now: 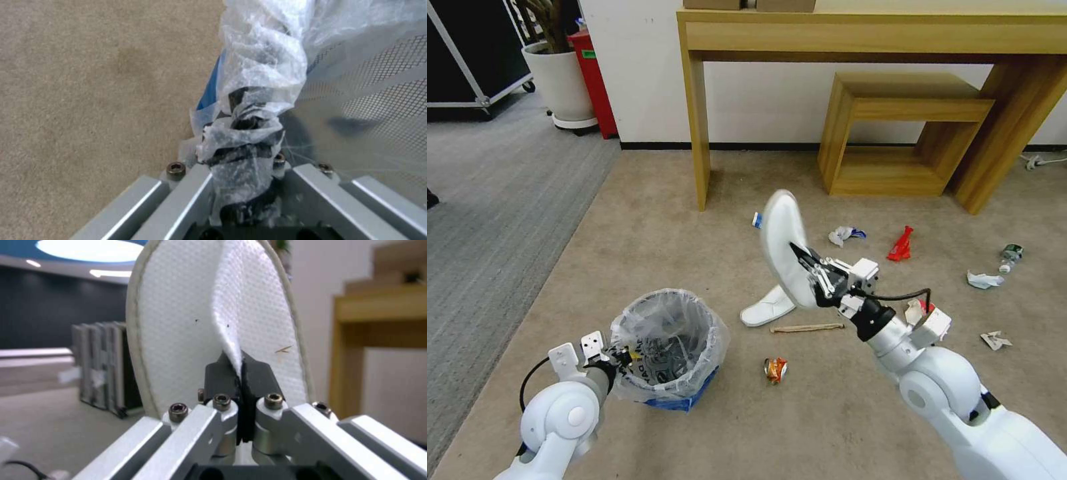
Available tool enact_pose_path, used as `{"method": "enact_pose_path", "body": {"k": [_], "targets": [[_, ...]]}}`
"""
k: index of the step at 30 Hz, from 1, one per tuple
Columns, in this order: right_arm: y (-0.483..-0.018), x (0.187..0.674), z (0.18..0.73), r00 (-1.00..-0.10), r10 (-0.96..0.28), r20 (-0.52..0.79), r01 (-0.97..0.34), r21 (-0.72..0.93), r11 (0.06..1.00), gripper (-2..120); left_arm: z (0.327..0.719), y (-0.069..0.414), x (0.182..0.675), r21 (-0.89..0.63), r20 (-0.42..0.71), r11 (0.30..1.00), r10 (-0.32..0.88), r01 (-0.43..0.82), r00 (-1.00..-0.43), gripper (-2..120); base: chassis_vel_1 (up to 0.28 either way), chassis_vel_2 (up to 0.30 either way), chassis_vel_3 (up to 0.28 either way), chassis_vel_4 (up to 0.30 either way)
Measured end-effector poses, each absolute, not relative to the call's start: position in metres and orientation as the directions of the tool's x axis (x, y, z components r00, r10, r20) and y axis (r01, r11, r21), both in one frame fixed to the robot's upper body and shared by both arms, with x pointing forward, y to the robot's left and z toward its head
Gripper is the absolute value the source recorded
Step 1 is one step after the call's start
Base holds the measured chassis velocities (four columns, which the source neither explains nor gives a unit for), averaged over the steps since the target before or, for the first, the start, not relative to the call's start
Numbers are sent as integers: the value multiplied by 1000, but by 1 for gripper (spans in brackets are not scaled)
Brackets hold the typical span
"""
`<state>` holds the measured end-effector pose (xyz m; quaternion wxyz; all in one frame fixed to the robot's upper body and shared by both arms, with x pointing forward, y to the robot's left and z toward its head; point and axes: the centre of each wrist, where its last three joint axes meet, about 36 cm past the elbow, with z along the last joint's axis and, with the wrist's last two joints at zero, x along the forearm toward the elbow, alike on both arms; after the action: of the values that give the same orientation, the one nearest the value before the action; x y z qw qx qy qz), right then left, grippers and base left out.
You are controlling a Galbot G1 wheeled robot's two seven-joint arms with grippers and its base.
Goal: Pick up the trash bin and place the garbage on the floor into it.
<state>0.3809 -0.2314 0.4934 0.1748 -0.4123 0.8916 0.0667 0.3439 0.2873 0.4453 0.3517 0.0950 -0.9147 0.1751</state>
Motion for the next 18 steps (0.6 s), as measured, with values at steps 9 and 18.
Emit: {"method": "enact_pose_path", "body": {"k": [9,18], "targets": [[-200,392,484,-465,-779,-421,-855,-17,519,0,464,280,336,-276,671,923,-15,-269,-741,0,0,0,0,0],[-158,401,454,-385,-811,-441,-911,40,411,0,474,275,328,-288,657,925,3,-247,-754,0,0,0,0,0]]}}
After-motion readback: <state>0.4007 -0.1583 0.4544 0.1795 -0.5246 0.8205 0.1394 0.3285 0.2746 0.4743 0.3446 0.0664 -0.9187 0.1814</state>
